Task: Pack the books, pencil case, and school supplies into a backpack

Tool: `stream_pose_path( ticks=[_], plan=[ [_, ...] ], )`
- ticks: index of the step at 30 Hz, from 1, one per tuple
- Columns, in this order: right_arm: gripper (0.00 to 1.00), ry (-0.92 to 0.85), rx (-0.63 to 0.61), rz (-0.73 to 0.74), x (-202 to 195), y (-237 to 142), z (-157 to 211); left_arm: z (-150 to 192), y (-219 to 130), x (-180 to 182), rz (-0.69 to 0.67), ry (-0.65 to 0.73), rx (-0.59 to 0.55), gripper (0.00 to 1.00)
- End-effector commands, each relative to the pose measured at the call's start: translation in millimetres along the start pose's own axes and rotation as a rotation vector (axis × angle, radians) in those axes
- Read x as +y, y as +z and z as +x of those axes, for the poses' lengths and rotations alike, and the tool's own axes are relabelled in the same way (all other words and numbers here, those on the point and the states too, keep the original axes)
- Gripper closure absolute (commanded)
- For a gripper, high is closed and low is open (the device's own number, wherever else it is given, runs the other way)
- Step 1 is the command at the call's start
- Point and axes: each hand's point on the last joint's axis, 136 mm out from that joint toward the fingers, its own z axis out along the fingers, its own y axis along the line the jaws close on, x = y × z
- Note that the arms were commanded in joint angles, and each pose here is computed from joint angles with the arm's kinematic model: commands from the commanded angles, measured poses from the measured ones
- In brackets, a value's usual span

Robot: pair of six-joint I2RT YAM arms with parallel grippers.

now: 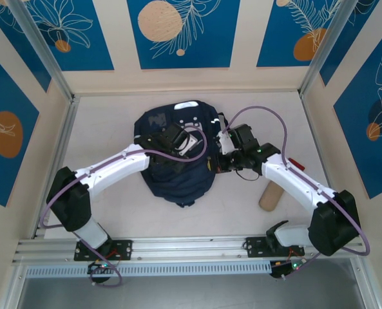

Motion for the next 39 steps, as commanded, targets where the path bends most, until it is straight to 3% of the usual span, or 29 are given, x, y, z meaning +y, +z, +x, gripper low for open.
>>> stream_pose_path(
  ticks=[1,8,13,20,27,33,39],
  plan=[
    [1.0,-0.007,0.085,-0.04,16.0,-2.7,31.0,-41.9,-21.1,26.8,-0.11,-0.108,-0.151,1.0],
    [1.0,-0.028,0.099,-0.13,54.9,20.9,39.4,-60.5,-27.6,17.9,-0.043,-0.181,-0.215,1.0],
    [1.0,0.072,0.071,-0.22,76.9,38.0,39.1,-71.9,-41.5,20.3,-0.04,-0.225,-0.292,1.0],
    [1.0,0.089,0.069,-0.194,76.0,36.3,45.5,-71.9,-50.6,23.8,-0.042,-0.22,-0.338,1.0],
    [0.61,0.279,-0.089,-0.131,31.2,-11.6,20.7,-47.7,-39.4,22.2,-0.049,-0.16,-0.276,1.0],
    [0.43,0.433,-0.127,-0.173,18.4,-32.0,2.0,-34.9,-40.0,12.6,0.004,-0.122,-0.276,1.0],
    [0.33,0.53,-0.116,-0.226,23.9,-38.3,-33.1,-27.7,-41.9,3.9,0.053,-0.089,-0.278,1.0]
  ],
)
